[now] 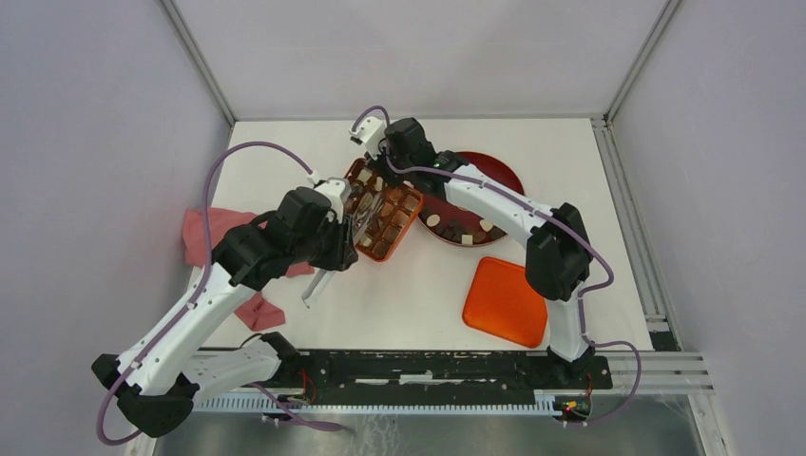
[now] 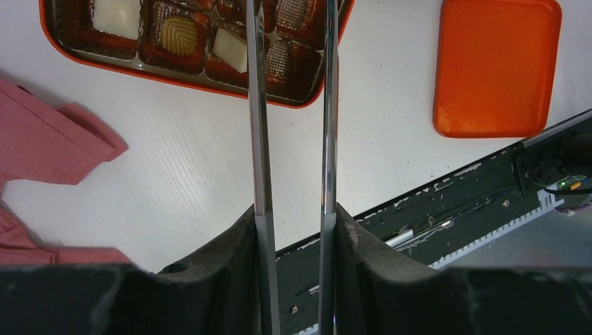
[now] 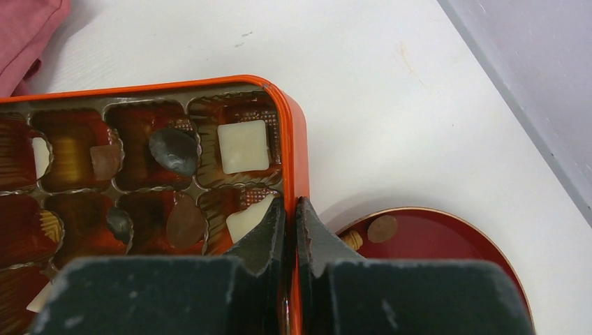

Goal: Pack the chocolate
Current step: Place the packing box at the center of the board.

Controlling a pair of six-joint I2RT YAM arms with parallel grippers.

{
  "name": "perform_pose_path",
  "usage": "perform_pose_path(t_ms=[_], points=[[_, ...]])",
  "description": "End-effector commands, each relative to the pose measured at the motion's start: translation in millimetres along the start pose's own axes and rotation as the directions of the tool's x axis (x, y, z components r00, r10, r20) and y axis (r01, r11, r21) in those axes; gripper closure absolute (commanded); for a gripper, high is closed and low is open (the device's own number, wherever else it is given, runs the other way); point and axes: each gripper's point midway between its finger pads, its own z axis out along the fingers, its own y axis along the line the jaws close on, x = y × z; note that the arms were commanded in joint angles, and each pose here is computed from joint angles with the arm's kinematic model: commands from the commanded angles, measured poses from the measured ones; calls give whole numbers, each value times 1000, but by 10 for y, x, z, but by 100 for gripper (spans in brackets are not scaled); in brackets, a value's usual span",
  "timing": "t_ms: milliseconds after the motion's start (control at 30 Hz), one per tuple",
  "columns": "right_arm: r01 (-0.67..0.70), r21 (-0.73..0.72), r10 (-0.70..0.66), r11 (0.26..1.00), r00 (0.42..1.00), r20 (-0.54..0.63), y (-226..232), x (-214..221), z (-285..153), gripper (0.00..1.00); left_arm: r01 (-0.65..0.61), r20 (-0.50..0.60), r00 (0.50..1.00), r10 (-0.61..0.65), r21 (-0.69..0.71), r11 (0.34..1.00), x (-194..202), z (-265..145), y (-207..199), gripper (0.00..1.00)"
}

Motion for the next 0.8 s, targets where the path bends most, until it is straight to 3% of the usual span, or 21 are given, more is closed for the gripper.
perform_pose_path(t_ms=[0,267,767], points=[[-48,-18,50,999,989,138,-23,-428,-221,98,30,57,998,-33,46,998,-132,-36,-97,98],[-174,-158,180,972,983,23,356,191,187,95,33,8,999,-33,-37,999,51,89,77,98],[-350,-267,326,898,936,-130,751,877,611,88,31,-102,994,-40,-86,996,410,299,205,98]])
